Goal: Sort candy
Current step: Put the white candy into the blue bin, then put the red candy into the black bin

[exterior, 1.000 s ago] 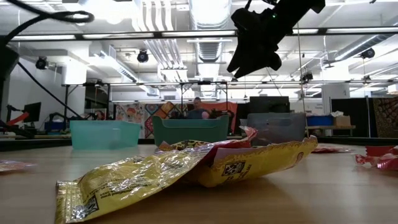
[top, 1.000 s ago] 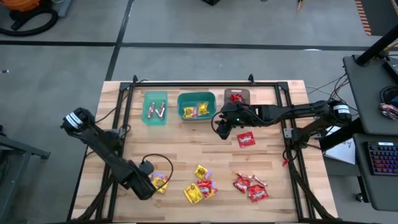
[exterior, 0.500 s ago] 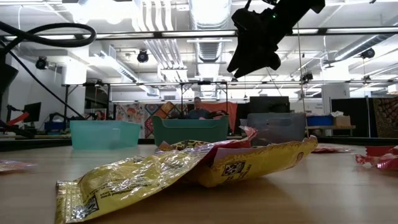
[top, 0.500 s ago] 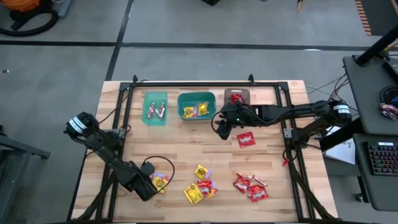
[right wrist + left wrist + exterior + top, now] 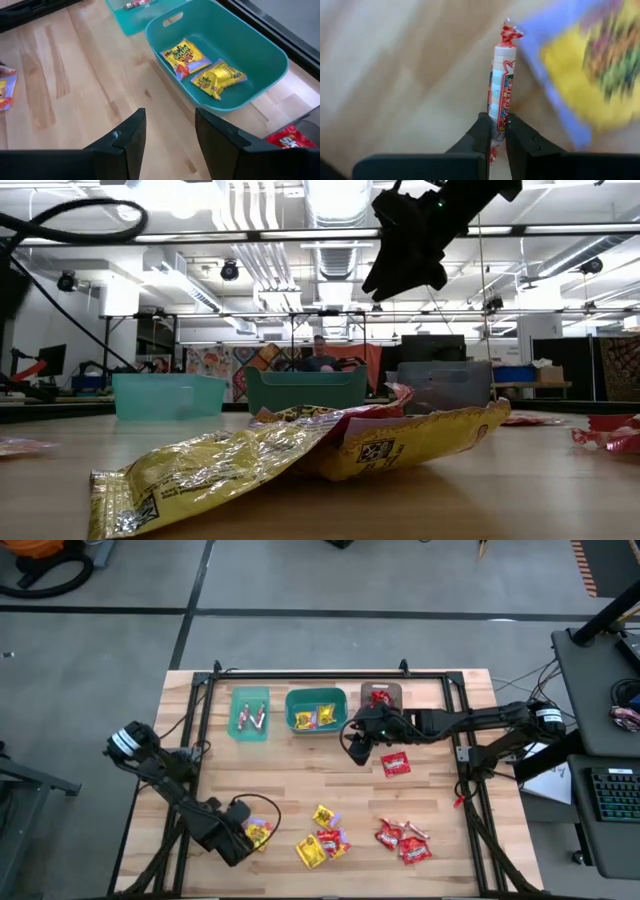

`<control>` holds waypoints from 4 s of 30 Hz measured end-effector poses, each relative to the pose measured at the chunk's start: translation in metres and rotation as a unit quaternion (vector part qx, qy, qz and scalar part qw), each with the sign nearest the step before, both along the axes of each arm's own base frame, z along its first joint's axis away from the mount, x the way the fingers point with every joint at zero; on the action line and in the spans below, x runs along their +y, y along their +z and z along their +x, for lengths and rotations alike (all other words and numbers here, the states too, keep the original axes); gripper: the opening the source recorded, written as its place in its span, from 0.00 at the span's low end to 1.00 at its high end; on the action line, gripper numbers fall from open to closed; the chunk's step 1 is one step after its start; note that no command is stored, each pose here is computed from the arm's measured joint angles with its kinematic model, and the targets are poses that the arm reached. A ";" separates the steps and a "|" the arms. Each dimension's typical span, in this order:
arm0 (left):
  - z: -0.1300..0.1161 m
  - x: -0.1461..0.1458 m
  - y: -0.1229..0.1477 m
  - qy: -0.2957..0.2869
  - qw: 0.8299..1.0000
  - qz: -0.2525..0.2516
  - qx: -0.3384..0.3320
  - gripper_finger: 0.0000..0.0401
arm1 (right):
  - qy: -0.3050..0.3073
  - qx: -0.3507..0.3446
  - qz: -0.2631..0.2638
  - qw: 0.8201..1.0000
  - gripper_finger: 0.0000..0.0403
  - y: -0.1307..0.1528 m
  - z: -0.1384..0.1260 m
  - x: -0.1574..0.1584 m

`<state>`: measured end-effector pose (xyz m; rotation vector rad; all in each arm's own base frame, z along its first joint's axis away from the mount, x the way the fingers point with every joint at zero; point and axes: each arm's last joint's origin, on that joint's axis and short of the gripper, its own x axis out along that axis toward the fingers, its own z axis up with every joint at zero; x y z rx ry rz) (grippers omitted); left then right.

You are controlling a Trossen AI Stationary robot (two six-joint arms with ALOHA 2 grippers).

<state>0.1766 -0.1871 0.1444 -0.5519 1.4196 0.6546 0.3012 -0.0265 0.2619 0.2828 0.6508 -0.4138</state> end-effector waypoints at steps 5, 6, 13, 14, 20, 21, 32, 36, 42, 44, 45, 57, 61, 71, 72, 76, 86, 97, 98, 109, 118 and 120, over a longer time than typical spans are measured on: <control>0.004 -0.001 0.013 -0.003 0.998 0.038 -0.048 0.01 | 0.012 -0.005 -0.006 1.000 0.40 0.000 0.001 0.004; 0.004 0.000 0.015 -0.004 0.998 0.042 -0.054 0.01 | 0.013 -0.008 -0.006 1.000 0.40 0.000 0.001 0.005; 0.004 0.007 0.040 -0.011 0.988 0.063 -0.144 0.01 | 0.033 -0.026 -0.011 0.999 0.40 0.002 0.004 0.015; 0.003 0.009 0.044 -0.013 0.985 0.068 -0.160 0.01 | 0.035 -0.026 -0.011 0.999 0.40 0.002 0.004 0.016; 0.002 0.019 0.071 -0.046 0.953 0.123 -0.273 0.01 | 0.049 -0.038 -0.014 0.998 0.40 0.002 0.005 0.023; 0.002 0.020 0.076 -0.055 0.945 0.133 -0.292 0.01 | 0.052 -0.042 -0.016 0.998 0.40 0.001 0.006 0.024; 0.012 0.021 0.118 -0.151 0.846 0.257 -0.441 0.01 | 0.133 -0.141 -0.074 0.978 0.40 -0.005 0.011 0.050; 0.017 0.025 0.122 -0.169 0.830 0.304 -0.436 0.01 | 0.186 -0.191 -0.083 0.960 0.40 -0.005 0.010 0.062; 0.030 0.041 0.123 -0.183 0.826 0.349 -0.403 0.01 | 0.239 -0.248 -0.087 0.935 0.40 -0.002 0.008 0.079; 0.037 0.051 0.123 -0.176 0.828 0.365 -0.388 0.01 | 0.243 -0.250 -0.087 0.933 0.40 -0.001 0.007 0.082; 0.040 0.058 0.124 -0.172 0.830 0.372 -0.379 0.01 | 0.242 -0.251 -0.088 0.933 0.40 -0.001 0.007 0.083; 0.047 0.202 0.109 -0.032 0.913 0.380 -0.145 0.01 | 0.230 -0.252 -0.059 0.938 0.39 -0.002 0.007 0.084; 0.030 0.261 0.090 0.035 0.943 0.325 -0.068 0.01 | 0.228 -0.253 -0.053 0.939 0.39 -0.002 0.007 0.084; -0.012 0.332 0.060 0.148 0.960 0.231 -0.059 0.12 | 0.229 -0.250 -0.042 0.940 0.39 -0.003 0.006 0.087; -0.012 0.333 0.060 0.144 0.960 0.233 -0.059 0.14 | 0.229 -0.250 -0.042 0.940 0.39 -0.003 0.006 0.087; -0.009 0.333 0.061 0.131 0.960 0.238 -0.065 0.24 | 0.224 -0.250 -0.031 0.941 0.39 -0.003 0.006 0.087; 0.006 0.307 0.068 0.088 0.963 0.233 -0.108 0.36 | 0.203 -0.238 0.021 0.950 0.39 -0.006 0.005 0.089; 0.037 0.187 0.097 -0.071 0.921 0.254 -0.288 0.35 | 0.093 -0.139 0.188 0.968 0.39 -0.028 -0.002 0.087; 0.038 0.175 0.099 -0.086 0.914 0.256 -0.302 0.35 | 0.080 -0.123 0.199 0.969 0.39 -0.031 -0.004 0.087; 0.035 0.087 0.095 -0.187 0.866 0.245 -0.394 0.35 | -0.032 0.039 0.260 0.964 0.39 -0.057 -0.026 0.088; 0.040 0.079 0.085 -0.189 0.870 0.246 -0.383 0.35 | -0.078 0.148 0.257 0.952 0.39 -0.042 -0.041 0.102; 0.041 0.079 0.083 -0.188 0.870 0.252 -0.381 0.35 | -0.079 0.164 0.255 0.950 0.39 -0.042 -0.044 0.105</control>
